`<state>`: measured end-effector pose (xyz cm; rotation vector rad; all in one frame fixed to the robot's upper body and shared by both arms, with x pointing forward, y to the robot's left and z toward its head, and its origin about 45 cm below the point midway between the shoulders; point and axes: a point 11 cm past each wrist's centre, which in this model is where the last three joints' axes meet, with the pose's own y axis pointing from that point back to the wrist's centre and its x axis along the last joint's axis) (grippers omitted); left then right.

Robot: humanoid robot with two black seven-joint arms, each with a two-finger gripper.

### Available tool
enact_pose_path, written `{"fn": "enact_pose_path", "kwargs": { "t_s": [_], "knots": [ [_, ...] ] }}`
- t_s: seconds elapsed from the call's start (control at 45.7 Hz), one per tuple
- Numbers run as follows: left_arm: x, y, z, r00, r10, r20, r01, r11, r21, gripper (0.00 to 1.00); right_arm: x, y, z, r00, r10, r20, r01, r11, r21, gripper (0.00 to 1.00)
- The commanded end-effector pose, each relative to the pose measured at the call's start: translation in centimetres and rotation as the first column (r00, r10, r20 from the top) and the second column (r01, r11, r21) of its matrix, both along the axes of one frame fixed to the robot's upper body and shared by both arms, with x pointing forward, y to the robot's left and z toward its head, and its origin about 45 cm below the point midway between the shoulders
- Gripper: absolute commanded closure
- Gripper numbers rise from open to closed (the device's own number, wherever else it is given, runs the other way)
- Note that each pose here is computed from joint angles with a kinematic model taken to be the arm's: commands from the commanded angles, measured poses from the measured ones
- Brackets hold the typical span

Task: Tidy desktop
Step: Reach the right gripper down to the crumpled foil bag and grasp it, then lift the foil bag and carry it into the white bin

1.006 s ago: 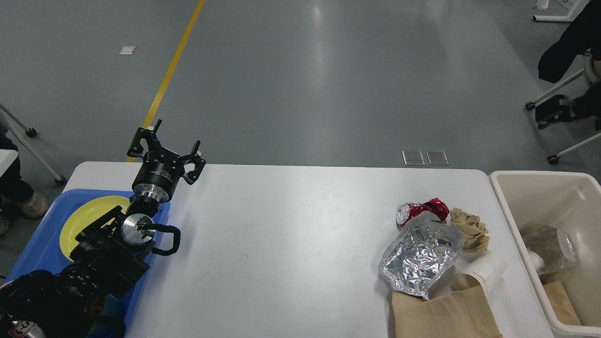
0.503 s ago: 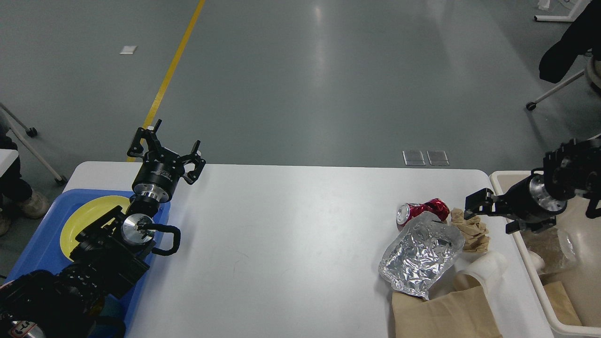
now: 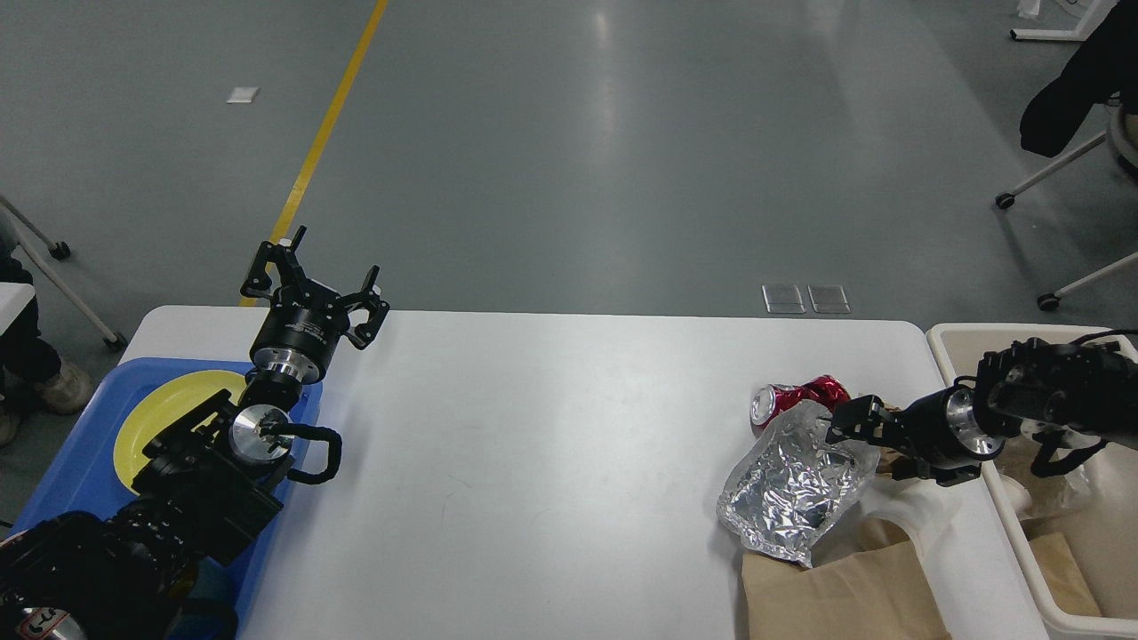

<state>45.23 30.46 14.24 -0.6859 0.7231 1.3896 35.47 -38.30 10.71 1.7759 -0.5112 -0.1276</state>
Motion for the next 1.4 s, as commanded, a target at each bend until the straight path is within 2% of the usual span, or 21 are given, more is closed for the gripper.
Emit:
{"fn": "enact_pose_path", "kwargs": {
  "t_s": [0.0,0.262,0.328,0.372,0.481,0.591,0.634,0.809,0.984,1.291,1.378],
  "knots": [
    [0.0,0.0,0.0,1.000,0.000,0.000,0.000,1.000,0.000,0.03,-0.4,-0.1,-0.7,1.000,-0.003,0.006,0.003,1.000,-0.010,0.00],
    [0.0,0.0,0.0,1.000,0.000,0.000,0.000,1.000,0.000,0.03,-1.9,-1.7,-2.7,1.000,-0.015,0.025,0.017,0.997,-0.069,0.00],
    [0.0,0.0,0.0,1.000,0.000,0.000,0.000,1.000,0.000,0.03,-2.2,-2.2,-3.2,1.000,-0.023,0.021,0.025,0.997,-0.077,0.06],
    [0.0,0.0,0.0,1.000,0.000,0.000,0.000,1.000,0.000,0.03,-2.4,-2.3,-3.5,0.999,-0.028,0.019,0.030,0.997,-0.075,0.17],
    [0.0,0.0,0.0,1.000,0.000,0.000,0.000,1.000,0.000,0.03,-2.7,-2.1,-3.6,1.000,-0.031,0.000,0.031,0.997,-0.064,0.61],
    [0.0,0.0,0.0,1.000,0.000,0.000,0.000,1.000,0.000,0.03,-2.7,-1.3,-3.8,1.000,-0.020,-0.005,0.020,0.998,-0.055,0.92],
    [0.0,0.0,0.0,1.000,0.000,0.000,0.000,1.000,0.000,0.03,-2.7,-1.1,-3.9,1.000,-0.017,-0.007,0.017,0.999,-0.052,1.00],
    [0.0,0.0,0.0,1.000,0.000,0.000,0.000,1.000,0.000,0.03,-2.7,-0.4,-3.5,0.998,-0.016,-0.063,0.016,1.000,-0.010,1.00],
    [0.0,0.0,0.0,1.000,0.000,0.000,0.000,1.000,0.000,0.03,-1.2,0.3,-1.9,0.999,-0.003,-0.045,0.003,1.000,0.007,1.00],
    [0.0,0.0,0.0,1.000,0.000,0.000,0.000,1.000,0.000,0.03,2.7,0.3,5.5,0.996,0.034,-0.082,-0.031,0.999,0.033,1.00],
    [0.0,0.0,0.0,1.000,0.000,0.000,0.000,1.000,0.000,0.03,3.0,0.3,7.3,0.994,0.042,-0.097,-0.038,0.999,0.037,1.00]
  ]
}}
